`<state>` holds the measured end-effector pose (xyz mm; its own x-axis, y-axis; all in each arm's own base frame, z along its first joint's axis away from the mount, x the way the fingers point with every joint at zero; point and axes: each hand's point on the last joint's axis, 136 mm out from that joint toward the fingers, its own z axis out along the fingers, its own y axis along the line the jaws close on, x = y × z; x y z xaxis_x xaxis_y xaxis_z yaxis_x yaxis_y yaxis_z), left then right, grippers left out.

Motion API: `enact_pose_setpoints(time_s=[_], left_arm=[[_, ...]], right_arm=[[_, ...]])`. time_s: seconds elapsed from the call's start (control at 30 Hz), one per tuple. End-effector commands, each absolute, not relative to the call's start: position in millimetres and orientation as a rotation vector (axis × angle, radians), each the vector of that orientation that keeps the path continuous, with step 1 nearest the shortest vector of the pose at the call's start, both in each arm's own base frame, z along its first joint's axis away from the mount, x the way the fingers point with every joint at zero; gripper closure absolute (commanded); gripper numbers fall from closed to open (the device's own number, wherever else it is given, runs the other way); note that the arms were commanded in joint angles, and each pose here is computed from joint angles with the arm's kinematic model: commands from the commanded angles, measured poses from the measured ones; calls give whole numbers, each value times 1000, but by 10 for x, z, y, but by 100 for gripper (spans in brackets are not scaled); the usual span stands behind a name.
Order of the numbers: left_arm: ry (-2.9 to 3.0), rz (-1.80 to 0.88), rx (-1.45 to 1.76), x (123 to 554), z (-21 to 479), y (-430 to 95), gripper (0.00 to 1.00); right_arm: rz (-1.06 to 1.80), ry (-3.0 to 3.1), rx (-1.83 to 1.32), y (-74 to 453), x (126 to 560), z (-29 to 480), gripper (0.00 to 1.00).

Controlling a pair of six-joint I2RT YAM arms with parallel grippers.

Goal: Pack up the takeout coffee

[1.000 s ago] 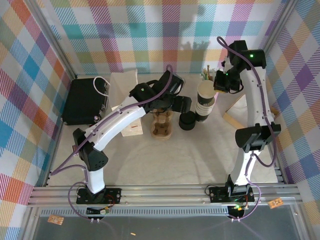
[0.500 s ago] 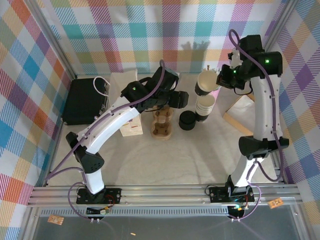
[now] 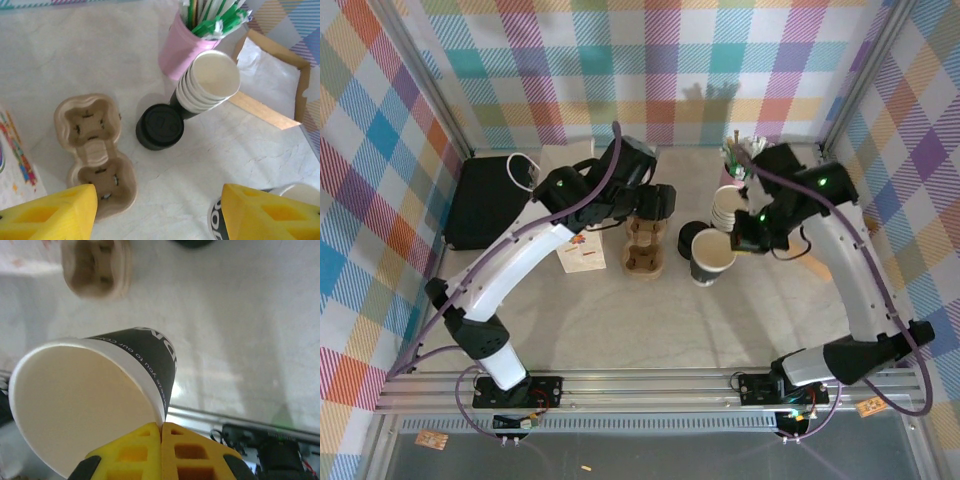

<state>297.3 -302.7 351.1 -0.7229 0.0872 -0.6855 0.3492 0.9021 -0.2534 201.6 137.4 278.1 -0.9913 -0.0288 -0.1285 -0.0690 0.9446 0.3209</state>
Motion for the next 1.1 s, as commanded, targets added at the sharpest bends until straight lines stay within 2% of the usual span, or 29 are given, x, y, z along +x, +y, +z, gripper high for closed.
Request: enact_pose_setpoints(time_s=[0.0,0.23,0.7,1.07], left_arm=[[2399,-456,234,2834,3389,-2822,34],[2448,-470,152,2664,3125,-2645,35],[2442,-351,132,2603,2918,-2359,35],[2432,-271,124,2528,2775,-2126,34]], right_arm=[[543,2962,-99,1511,1921,2634,100],[497,2962,-295,1761,1799,2218,100],[513,2942,-540,2427,1944,1759,100],[480,2986,-588,2685,2018,1431,100]])
